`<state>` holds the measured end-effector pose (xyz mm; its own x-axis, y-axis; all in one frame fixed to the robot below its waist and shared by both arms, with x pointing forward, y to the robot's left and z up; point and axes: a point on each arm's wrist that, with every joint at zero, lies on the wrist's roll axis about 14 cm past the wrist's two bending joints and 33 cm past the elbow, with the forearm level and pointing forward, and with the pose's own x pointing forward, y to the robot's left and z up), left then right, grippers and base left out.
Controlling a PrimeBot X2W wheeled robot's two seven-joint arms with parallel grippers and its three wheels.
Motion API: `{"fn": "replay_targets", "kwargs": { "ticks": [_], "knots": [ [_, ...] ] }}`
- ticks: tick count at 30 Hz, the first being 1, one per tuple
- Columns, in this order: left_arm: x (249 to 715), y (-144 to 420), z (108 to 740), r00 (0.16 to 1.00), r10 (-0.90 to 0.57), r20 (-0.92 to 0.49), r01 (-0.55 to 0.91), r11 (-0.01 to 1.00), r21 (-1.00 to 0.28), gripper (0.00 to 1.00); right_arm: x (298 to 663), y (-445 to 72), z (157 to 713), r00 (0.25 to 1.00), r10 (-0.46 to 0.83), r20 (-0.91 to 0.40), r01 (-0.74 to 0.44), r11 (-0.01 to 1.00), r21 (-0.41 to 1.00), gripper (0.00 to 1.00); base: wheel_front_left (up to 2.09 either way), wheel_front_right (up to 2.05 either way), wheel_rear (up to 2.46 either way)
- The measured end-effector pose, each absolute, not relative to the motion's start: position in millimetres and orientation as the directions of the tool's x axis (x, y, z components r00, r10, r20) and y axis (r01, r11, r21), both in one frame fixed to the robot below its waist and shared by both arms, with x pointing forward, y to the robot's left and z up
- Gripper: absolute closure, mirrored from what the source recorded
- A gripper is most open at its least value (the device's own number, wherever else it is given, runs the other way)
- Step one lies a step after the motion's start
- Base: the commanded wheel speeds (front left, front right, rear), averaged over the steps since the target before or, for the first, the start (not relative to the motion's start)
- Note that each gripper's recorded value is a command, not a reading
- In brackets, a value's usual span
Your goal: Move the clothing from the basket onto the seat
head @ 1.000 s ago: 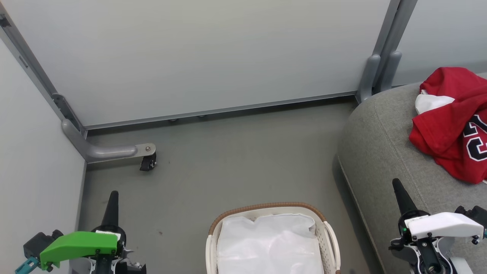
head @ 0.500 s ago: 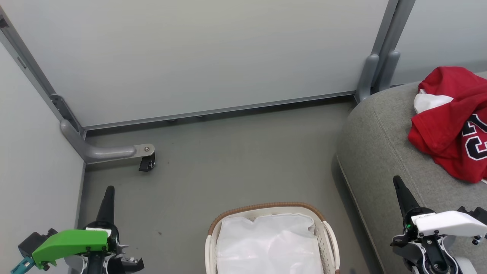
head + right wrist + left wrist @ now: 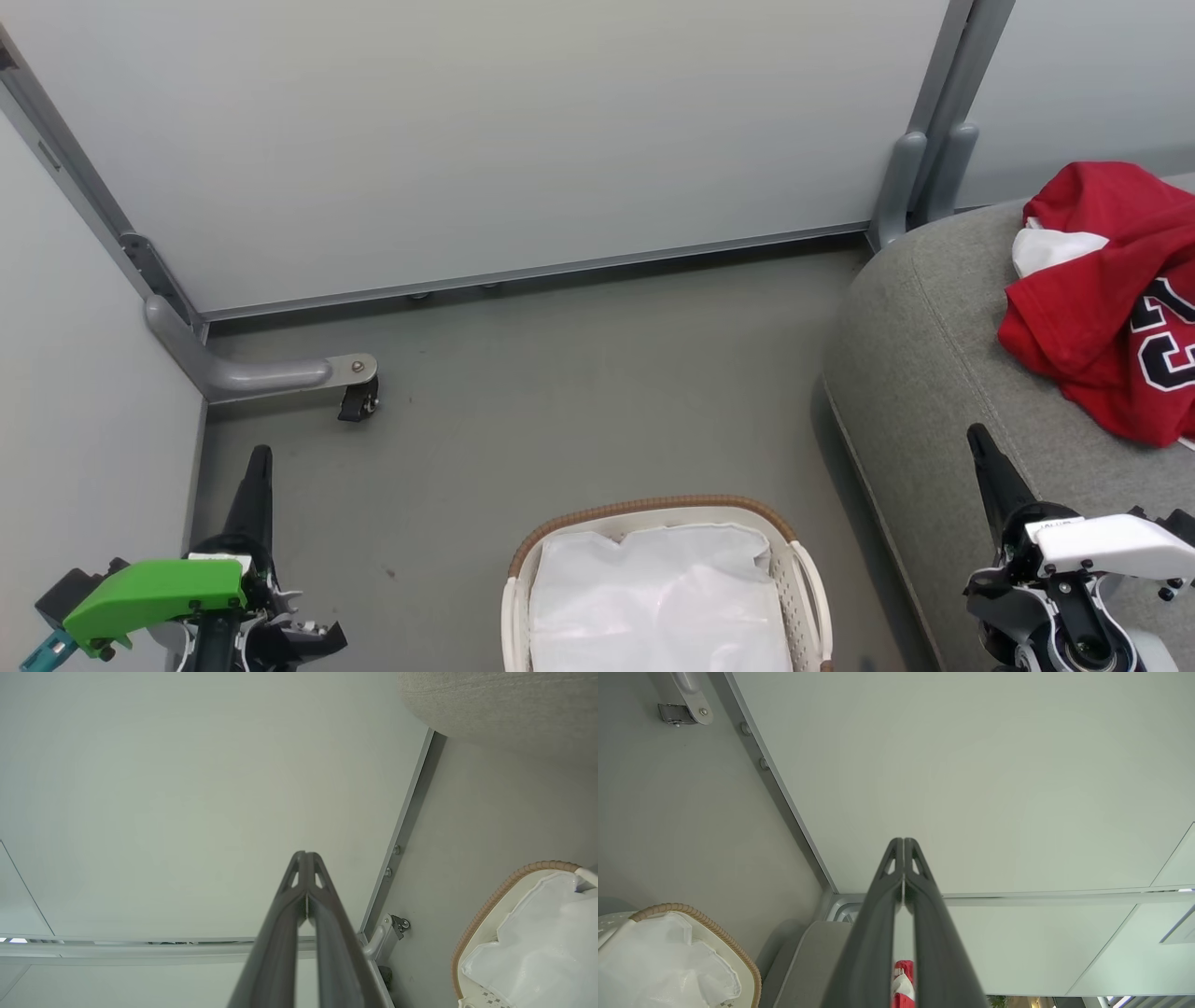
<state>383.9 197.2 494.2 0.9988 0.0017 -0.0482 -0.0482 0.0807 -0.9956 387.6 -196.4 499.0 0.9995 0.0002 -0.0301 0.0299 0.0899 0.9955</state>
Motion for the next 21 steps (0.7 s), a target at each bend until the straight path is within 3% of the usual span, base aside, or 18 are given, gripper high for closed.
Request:
{"fn": "replay_targets", "kwargs": {
  "ticks": [14,21],
  "knots": [
    [387.1,199.7,502.8,1.0,0.001,-0.015,-0.015,-0.005,-1.0,1.0,387.5,-198.8,503.8,1.0,0.001,-0.01,0.01,-0.005,1.0,1.0,0.0,0.0,0.0],
    [387.5,199.7,503.8,1.0,0.0,-0.012,-0.012,-0.005,-1.0,1.0,387.5,-199.0,504.0,1.0,0.001,-0.01,0.01,-0.006,1.0,1.0,0.0,0.0,0.0]
  ]
}}
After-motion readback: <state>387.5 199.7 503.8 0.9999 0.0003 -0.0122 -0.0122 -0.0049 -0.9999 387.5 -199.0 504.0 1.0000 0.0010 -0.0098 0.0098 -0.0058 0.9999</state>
